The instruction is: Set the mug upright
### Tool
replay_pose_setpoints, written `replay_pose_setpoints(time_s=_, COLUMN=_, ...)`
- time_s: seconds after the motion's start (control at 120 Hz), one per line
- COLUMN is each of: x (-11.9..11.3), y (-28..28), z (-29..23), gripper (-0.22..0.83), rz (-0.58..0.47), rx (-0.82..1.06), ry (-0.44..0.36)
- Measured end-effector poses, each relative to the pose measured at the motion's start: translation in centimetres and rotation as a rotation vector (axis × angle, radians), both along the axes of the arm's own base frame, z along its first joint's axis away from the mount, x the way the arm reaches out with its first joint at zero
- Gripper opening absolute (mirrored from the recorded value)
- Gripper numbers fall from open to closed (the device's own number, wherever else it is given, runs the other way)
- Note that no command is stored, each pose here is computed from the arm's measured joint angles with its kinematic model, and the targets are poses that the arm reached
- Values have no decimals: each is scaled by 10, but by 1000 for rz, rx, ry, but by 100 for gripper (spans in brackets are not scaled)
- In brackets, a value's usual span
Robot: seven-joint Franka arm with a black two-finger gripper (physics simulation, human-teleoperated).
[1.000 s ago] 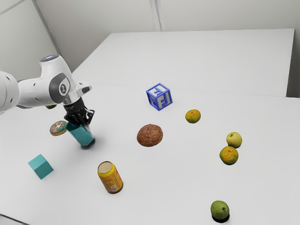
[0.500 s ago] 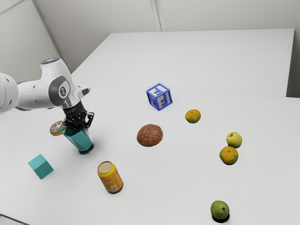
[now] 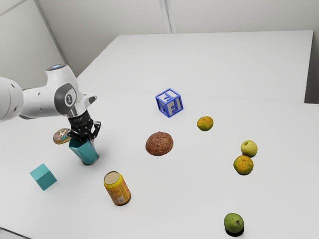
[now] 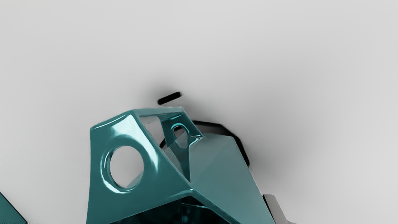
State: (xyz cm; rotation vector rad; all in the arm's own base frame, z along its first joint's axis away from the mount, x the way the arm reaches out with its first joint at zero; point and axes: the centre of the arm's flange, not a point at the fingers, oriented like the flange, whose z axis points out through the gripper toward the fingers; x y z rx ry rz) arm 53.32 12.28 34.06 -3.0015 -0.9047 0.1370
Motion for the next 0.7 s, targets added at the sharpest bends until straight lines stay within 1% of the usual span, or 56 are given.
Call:
replay_pose_setpoints(time_s=0.158, x=1, y=0, z=-4, gripper=-16, rz=13, rx=5, ry=9)
replay_pose_setpoints(time_s=0.317, x=4, y=-1, z=-2, gripper=19, rz=16, rx=5, ry=3)
replay_pose_setpoints(time_s=0.408, x=6, y=-1, z=1, gripper=34, rz=15, rx=6, ry=-5)
replay_pose_setpoints(time_s=0.542, x=10, y=-1, z=7, gripper=47, rz=18, rx=3, ry=-20)
replay_pose_setpoints(time_s=0.7, x=14, y=-6, z=12, gripper=55, rz=14, rx=-2, ry=-32)
